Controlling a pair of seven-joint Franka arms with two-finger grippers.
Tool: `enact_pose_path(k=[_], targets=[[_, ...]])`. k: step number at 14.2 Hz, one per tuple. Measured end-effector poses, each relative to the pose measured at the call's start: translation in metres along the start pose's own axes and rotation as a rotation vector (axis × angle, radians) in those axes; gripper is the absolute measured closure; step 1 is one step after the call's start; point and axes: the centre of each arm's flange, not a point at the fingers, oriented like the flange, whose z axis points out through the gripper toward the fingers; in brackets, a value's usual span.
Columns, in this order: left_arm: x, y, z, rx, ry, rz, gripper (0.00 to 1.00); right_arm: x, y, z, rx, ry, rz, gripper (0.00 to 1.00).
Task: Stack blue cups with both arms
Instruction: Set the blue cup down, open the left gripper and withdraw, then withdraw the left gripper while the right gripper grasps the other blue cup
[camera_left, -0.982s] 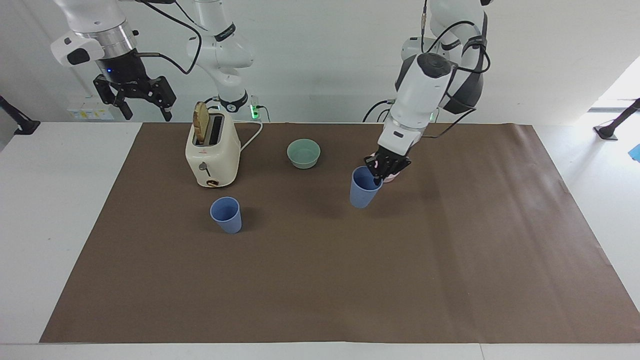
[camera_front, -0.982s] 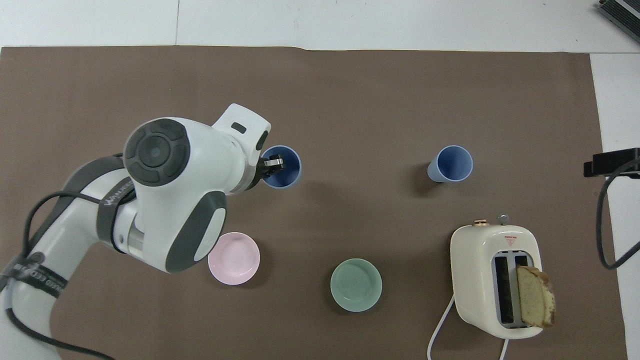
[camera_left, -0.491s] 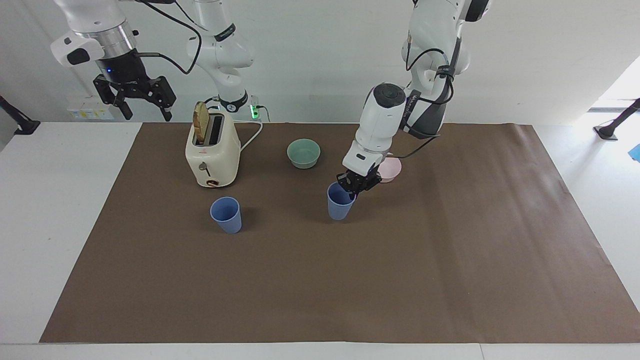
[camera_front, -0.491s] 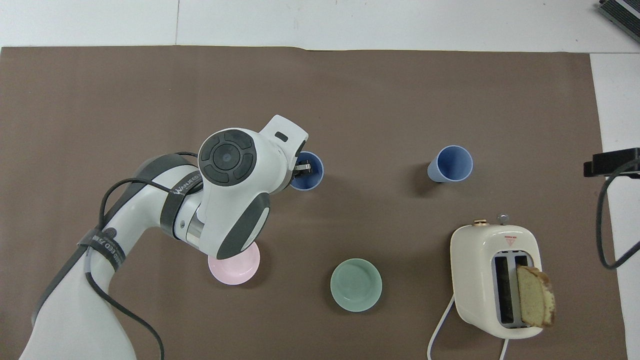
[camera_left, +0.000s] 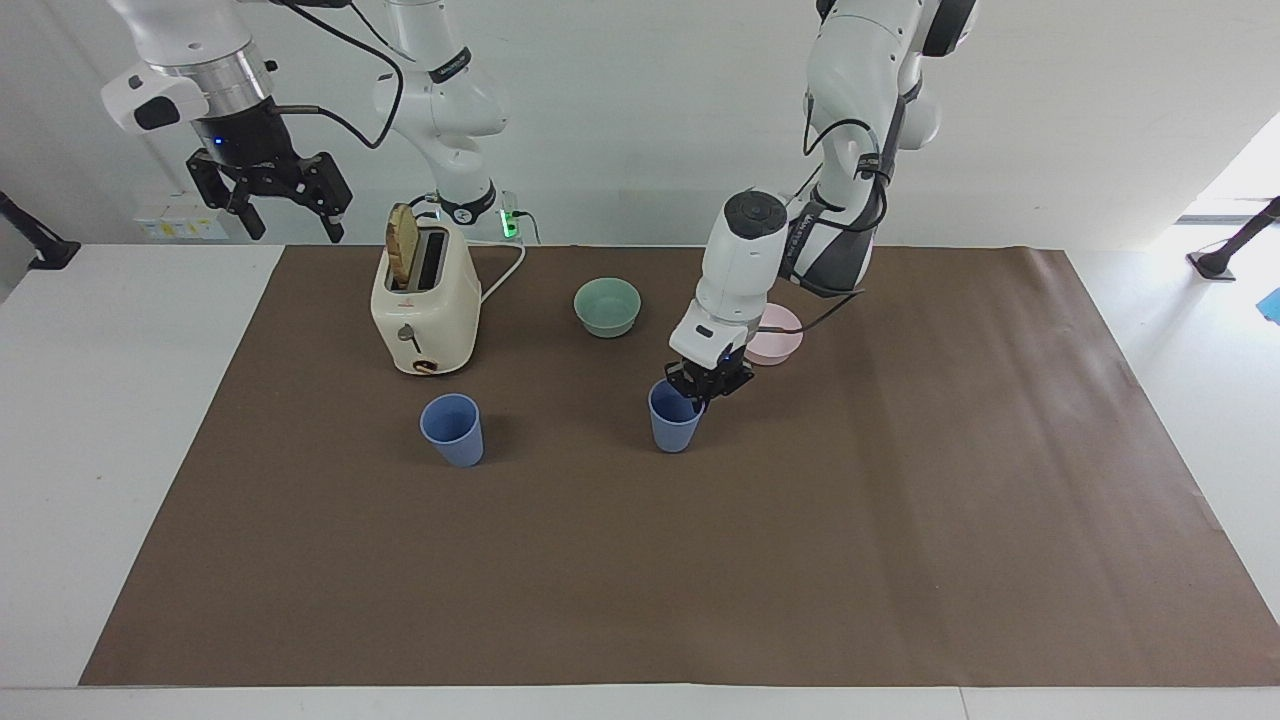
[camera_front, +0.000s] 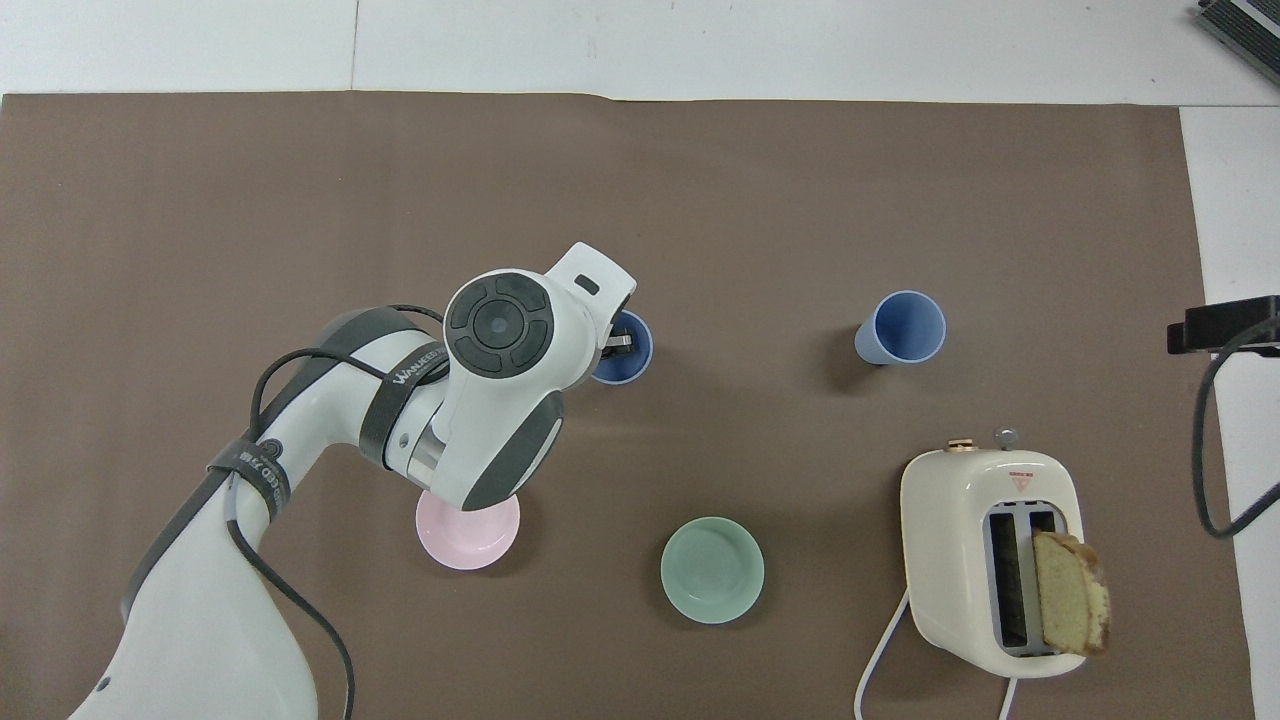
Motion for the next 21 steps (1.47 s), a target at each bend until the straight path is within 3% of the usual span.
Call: enact_pose_path(k=[1,8,9,14,21], targets=[[0.001,0.0,0.002,0.001,0.003,0.003,0.9,0.0,0.0,0.0,0.0,0.0,0.0,0.0],[0.037,-0.025,-0.044,0.03,0.047,-0.015,0.07,0.0,0.0,0.0,0.0,0.0,0.0,0.0],[0.044,-0.038,-0.056,0.038,0.048,-0.012,0.0,0.0,0.0,-0.001,0.0,0.001,0.0,0.0],[0.069,-0.132,-0.127,0.09,0.013,0.08,0.0,0.0,-0.006,0.01,0.001,-0.018,-0.011,0.0],[0.083,-0.247,-0.165,0.128,-0.079,0.254,0.0,0.039,-0.037,0.14,0.01,-0.026,-0.062,0.0]])
